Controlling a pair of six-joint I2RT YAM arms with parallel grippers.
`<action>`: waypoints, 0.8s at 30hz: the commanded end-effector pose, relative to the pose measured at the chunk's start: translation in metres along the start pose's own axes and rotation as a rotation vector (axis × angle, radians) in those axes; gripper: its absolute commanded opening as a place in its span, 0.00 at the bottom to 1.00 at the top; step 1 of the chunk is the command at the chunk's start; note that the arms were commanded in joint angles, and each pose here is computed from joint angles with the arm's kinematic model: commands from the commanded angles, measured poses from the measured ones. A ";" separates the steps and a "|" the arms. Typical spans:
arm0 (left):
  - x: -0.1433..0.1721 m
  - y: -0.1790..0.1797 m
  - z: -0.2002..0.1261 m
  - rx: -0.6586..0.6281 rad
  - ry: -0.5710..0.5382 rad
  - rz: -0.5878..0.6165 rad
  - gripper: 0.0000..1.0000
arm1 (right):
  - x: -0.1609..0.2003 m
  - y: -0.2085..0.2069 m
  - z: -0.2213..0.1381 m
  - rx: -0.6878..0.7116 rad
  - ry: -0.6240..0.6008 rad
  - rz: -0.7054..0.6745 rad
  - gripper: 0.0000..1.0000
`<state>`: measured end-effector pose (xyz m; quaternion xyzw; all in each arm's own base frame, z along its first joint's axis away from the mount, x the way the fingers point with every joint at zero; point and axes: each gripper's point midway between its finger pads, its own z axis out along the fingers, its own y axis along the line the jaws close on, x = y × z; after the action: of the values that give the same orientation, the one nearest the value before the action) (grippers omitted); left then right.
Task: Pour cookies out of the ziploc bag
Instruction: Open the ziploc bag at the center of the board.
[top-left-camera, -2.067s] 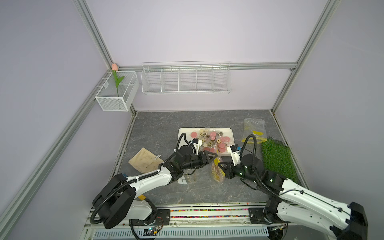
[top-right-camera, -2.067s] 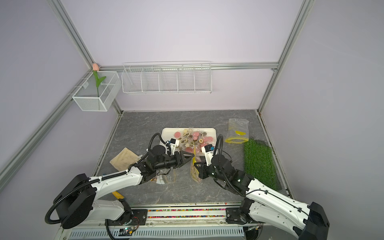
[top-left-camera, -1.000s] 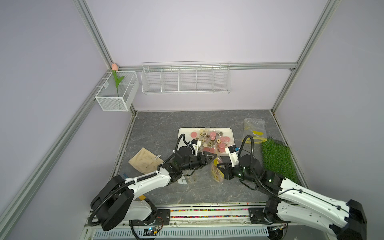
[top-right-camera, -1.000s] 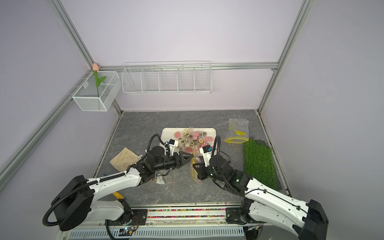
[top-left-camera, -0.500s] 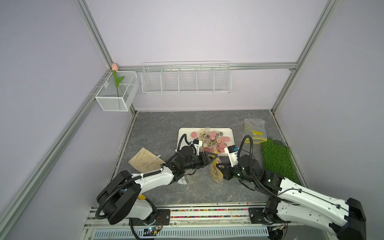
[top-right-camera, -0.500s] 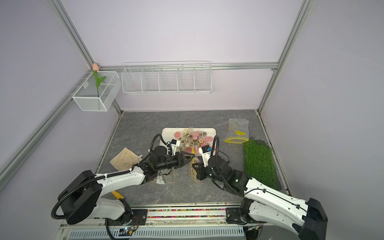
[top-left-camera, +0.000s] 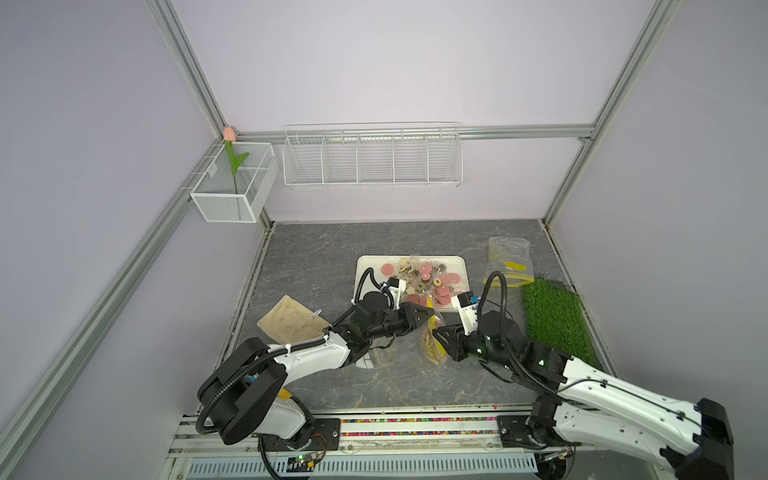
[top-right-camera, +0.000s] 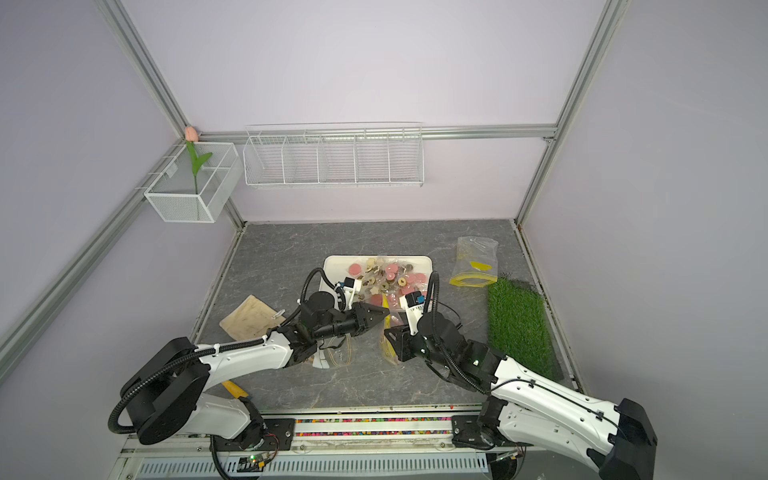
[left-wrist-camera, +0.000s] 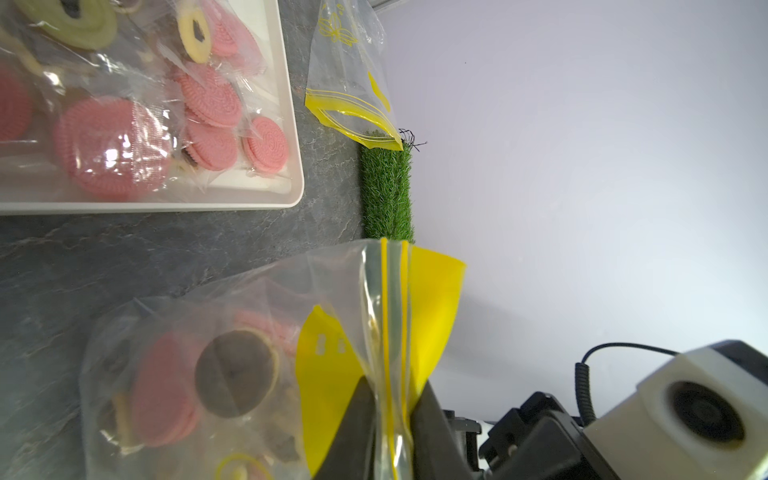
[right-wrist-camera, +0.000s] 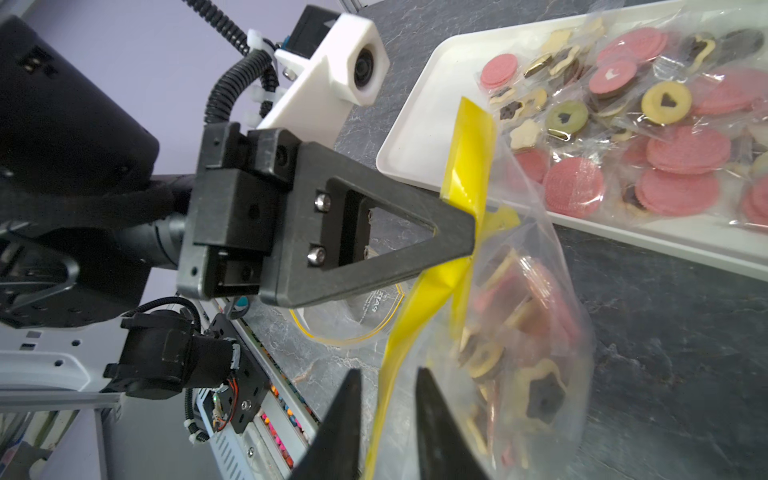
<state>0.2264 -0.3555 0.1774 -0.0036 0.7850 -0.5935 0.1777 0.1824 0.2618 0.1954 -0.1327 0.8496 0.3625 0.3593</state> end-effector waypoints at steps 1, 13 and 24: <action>-0.002 -0.012 0.004 0.030 0.008 0.018 0.13 | -0.014 -0.001 -0.013 0.027 -0.055 0.008 0.39; -0.001 -0.014 0.000 -0.022 0.034 0.053 0.01 | -0.046 -0.027 -0.025 0.187 -0.075 0.002 0.66; -0.001 -0.014 -0.005 -0.064 0.043 0.101 0.00 | -0.061 -0.040 0.011 0.150 -0.006 0.023 0.58</action>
<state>0.2220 -0.3537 0.1740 0.0265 0.8126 -0.5560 0.1725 0.2454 0.2255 0.1942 -0.0734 0.8915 0.2691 0.3569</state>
